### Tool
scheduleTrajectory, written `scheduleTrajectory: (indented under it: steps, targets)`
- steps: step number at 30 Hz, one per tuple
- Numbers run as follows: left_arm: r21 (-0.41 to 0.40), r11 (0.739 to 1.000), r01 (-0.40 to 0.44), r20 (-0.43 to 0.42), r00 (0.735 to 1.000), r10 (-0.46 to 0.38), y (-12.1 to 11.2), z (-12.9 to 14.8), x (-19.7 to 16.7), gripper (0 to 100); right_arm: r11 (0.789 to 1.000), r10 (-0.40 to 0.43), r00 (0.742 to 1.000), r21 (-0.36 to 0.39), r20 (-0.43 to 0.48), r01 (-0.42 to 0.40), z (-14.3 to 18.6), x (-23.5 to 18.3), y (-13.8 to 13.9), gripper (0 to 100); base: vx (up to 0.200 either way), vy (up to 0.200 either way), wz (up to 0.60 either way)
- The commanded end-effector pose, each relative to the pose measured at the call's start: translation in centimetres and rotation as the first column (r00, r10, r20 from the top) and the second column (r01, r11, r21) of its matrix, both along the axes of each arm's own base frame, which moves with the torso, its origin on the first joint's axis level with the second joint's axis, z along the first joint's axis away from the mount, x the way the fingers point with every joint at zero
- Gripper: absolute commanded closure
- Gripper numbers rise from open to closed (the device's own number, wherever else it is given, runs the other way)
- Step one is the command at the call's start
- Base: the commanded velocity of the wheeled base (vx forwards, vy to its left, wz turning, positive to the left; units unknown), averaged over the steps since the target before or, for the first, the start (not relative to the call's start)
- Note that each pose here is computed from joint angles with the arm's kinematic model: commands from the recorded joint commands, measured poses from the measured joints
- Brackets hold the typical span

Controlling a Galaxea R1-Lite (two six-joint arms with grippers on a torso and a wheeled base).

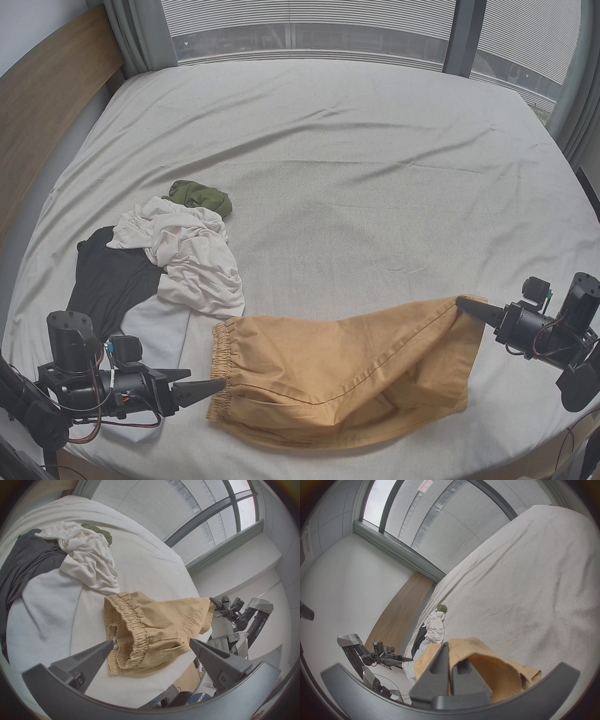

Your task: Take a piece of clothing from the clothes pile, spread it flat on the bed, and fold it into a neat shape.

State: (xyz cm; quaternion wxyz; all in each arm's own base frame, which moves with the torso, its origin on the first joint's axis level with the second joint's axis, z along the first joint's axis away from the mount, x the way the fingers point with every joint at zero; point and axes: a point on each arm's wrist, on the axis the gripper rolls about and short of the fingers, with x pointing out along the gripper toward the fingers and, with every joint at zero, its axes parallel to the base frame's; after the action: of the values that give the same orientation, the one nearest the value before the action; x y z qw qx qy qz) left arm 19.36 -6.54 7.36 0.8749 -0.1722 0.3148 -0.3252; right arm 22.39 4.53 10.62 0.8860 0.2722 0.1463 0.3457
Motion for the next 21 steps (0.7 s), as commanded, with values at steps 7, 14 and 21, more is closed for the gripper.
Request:
scheduleTrajectory:
  steps: [7,14,21]
  targets:
    - [0.004,0.999,0.042,-0.055,0.998,-0.042,-1.1,-2.5,0.7,0,1.0,0.0,1.0,0.0,-0.001,0.0,0.0,0.0,0.0,100,0.0,0.0,0.0]
    - [-0.016,0.996,0.093,-0.054,0.994,-0.094,-1.8,-4.1,0.9,0,1.0,0.0,1.0,0.0,-0.001,0.0,0.0,0.0,0.0,100,0.0,0.0,0.0]
    - [-0.028,0.992,0.124,-0.013,0.992,-0.125,-2.4,-5.8,1.1,0,1.0,0.002,1.0,0.0,-0.003,-0.002,-0.1,0.0,0.0,100,0.0,0.0,0.0]
